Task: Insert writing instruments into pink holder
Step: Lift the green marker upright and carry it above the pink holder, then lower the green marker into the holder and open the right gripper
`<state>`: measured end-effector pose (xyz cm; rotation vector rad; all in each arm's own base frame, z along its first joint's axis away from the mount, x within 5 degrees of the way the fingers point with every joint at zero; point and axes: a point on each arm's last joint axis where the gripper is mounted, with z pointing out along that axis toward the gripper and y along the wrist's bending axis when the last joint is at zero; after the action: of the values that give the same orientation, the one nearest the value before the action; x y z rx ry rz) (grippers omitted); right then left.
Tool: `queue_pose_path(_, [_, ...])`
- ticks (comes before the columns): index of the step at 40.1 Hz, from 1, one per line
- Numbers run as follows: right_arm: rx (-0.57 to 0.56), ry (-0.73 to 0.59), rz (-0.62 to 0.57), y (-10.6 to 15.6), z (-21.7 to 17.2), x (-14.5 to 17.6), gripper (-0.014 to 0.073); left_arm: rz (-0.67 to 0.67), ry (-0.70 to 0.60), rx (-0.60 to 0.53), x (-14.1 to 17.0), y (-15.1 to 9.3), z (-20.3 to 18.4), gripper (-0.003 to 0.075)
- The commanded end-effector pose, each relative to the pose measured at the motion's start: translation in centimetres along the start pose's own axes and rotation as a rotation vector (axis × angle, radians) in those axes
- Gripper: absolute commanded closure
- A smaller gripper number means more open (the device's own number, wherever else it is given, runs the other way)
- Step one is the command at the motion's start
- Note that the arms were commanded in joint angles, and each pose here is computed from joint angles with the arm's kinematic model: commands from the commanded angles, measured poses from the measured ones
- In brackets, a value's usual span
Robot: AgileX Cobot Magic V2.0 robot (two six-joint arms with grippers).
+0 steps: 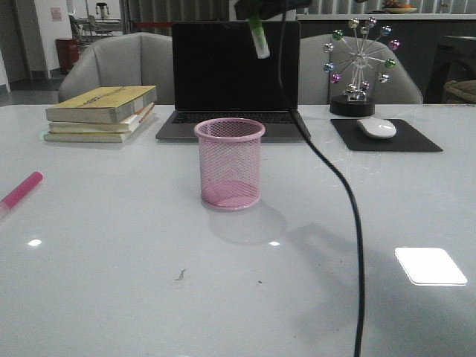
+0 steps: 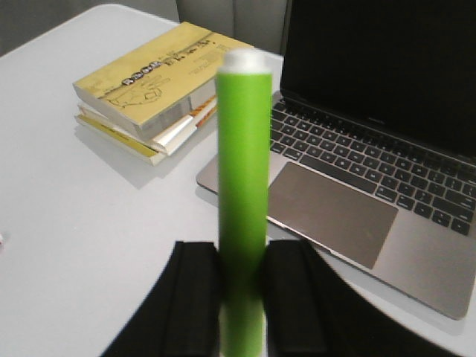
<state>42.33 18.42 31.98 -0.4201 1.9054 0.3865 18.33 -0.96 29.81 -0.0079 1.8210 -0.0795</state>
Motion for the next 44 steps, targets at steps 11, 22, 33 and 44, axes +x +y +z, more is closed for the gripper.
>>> queue_pose_path(11, [0.080,-0.232,-0.022,4.6,-2.1,1.1,0.0538,-0.008,-0.123,0.006,-2.0,-0.2,-0.3,0.0255])
queue_pose_path(22, [0.147,-0.253,-0.033,5.8,-1.3,5.7,0.0538,-0.008,-0.123,0.006,-2.0,-0.2,-0.3,0.0255])
queue_pose_path(33, [0.166,-0.206,-0.043,5.6,0.4,8.2,0.0538,-0.008,-0.123,0.006,-2.0,-0.2,-0.3,0.0297])
queue_pose_path(44, [0.164,-0.188,-0.052,5.6,0.8,8.8,0.0538,-0.008,-0.123,0.006,-2.0,-0.2,-0.3,0.0371])
